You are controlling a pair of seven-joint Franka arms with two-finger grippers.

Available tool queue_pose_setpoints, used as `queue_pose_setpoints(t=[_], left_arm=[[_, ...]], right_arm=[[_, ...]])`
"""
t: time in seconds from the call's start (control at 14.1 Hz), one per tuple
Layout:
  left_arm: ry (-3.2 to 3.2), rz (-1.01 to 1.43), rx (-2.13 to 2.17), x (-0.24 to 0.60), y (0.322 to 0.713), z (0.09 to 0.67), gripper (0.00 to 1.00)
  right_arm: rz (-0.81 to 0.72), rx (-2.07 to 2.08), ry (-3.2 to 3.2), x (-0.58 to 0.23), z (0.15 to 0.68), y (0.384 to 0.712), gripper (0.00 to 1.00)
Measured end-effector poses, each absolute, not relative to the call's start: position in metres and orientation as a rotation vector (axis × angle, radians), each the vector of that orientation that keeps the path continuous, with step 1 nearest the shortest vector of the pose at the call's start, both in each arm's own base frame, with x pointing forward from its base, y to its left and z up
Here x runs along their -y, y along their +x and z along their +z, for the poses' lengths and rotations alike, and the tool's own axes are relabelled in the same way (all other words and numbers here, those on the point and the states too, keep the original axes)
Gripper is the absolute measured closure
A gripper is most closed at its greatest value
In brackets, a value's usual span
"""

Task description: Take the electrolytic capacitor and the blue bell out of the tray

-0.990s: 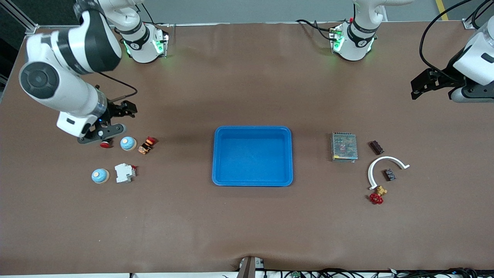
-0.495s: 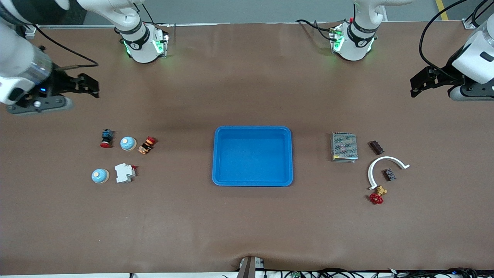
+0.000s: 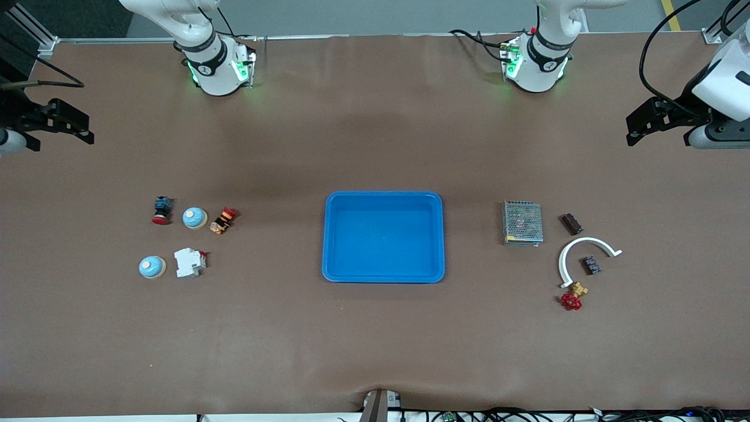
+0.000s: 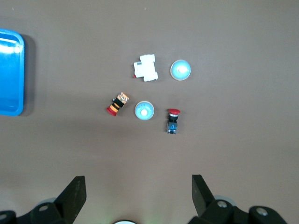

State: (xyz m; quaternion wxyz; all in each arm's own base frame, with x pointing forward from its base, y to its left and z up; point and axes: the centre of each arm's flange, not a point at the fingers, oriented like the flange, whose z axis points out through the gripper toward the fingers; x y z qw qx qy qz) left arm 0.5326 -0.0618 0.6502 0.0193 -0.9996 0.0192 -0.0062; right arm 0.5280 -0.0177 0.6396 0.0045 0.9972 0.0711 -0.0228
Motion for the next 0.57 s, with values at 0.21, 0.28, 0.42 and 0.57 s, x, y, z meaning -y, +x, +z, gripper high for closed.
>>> queue_pose_setpoints(t=[0.21,0.28,0.42,0.57], left_arm=[[-3.102,-0.02,-0.059,0.0618,0.5326,0.6503,0.0],[-3.102,-0.02,-0.059,0.0618,0.5326,0.6503,0.0],[-3.103,-0.023,-0.059,0.0616,0.5326,0.6514,0.0],[-3.103,-0.032,-0.059,0.0615,0.5326,0.6541,0.0]], right_arm=[[-0.064,-0.216,3.124,0.0203,0.6419,0.528,0.0],[-0.064,-0.216,3.124,0.0202,0.6419,0.528,0.0],[-0.063,-0.217,3.124,0.0198,0.6419,0.5281,0.0],[-0.063,-0.218,3.123,0.0195,0.6419,0.5281,0.0]])
